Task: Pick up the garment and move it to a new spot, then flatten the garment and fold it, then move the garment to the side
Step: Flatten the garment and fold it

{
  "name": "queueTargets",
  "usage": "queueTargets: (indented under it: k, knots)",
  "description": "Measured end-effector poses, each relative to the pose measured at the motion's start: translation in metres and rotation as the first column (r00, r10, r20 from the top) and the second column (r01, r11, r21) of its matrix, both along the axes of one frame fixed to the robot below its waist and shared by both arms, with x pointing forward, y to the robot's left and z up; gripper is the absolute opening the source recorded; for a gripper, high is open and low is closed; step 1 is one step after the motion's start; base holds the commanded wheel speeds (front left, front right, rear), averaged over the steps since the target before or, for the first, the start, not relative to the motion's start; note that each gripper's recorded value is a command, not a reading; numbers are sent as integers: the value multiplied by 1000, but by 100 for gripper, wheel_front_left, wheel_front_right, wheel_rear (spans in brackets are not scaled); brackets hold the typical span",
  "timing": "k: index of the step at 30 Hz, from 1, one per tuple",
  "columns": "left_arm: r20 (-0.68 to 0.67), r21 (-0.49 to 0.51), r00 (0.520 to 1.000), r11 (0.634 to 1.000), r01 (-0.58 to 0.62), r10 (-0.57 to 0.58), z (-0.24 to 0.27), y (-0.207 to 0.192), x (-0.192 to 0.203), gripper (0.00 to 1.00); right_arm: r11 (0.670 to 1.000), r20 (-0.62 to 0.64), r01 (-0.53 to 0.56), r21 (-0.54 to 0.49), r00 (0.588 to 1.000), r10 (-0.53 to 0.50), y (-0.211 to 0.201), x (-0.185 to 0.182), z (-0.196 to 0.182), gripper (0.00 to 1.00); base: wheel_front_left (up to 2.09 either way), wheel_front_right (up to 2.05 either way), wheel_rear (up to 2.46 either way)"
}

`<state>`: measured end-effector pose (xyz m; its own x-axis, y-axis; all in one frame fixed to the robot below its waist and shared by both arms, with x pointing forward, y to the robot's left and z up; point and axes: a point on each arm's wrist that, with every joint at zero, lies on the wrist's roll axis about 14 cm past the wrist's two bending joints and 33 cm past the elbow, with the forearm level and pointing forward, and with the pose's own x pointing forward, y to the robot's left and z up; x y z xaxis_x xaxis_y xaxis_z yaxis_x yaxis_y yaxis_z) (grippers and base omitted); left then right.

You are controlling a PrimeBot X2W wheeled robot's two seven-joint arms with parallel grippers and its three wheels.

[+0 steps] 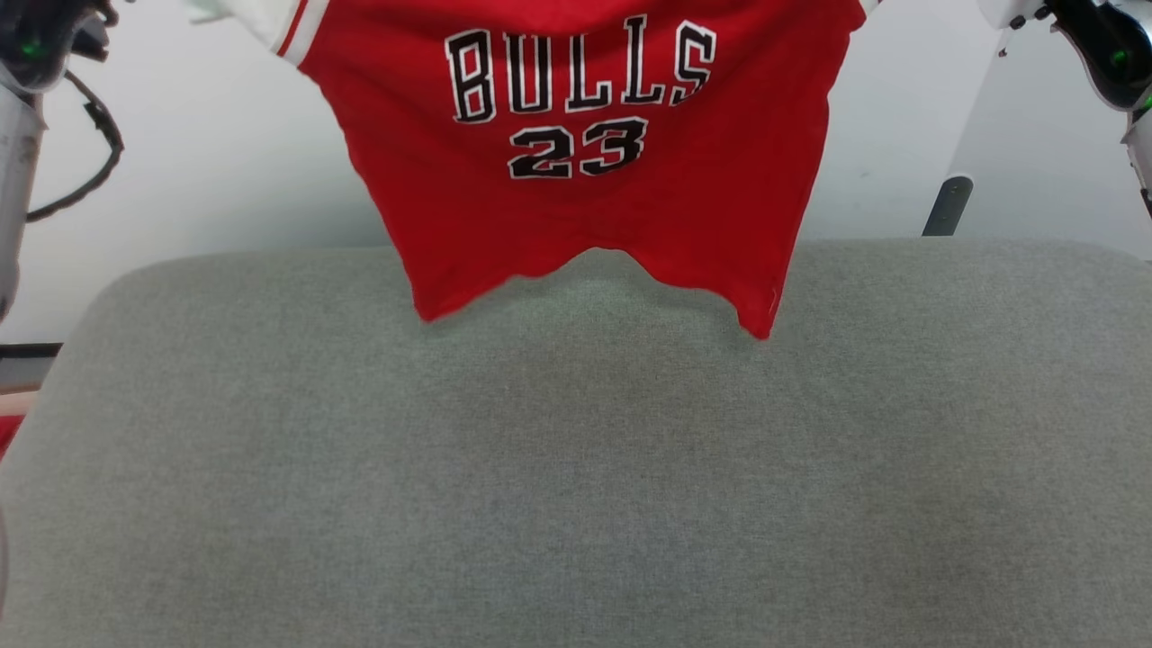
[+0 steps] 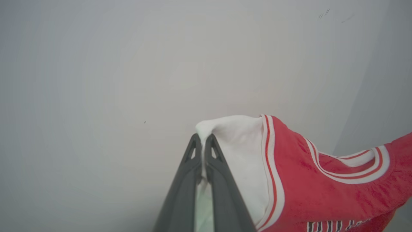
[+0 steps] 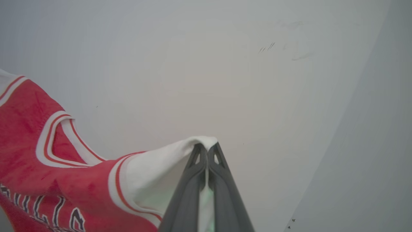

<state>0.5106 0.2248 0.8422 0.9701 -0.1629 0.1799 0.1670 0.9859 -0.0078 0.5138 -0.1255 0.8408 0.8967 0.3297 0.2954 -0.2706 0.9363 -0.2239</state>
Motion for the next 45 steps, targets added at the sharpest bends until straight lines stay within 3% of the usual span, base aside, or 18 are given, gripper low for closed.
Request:
queueTargets:
  k: [14,25,30,34,39,45]
  knots:
    - [28,42,999,999,29,-30,1,-13,25,0,1000,1,-4,1,1000,4,-1,30,-3,0,0,0,0]
    - [195,127,980,992,11,-36,9,-26,102,0,997,199,58,-55,979,-46,-22,107,6,0,0,0,0]
    - [285,100,957,995,23,-51,11,-33,128,0,989,243,115,-88,966,-91,-37,137,3,0,0,0,0]
    - [354,58,933,997,55,-72,3,-41,154,0,979,365,142,-146,928,-80,-37,155,15,0,0,0,0]
    - [317,1,944,995,99,-94,-50,-48,191,0,966,385,166,-197,919,-79,-31,193,-38,0,0,0,0]
    - [194,-33,977,995,93,-85,-139,-38,224,0,972,220,87,-217,975,-38,5,241,-167,0,0,0,0]
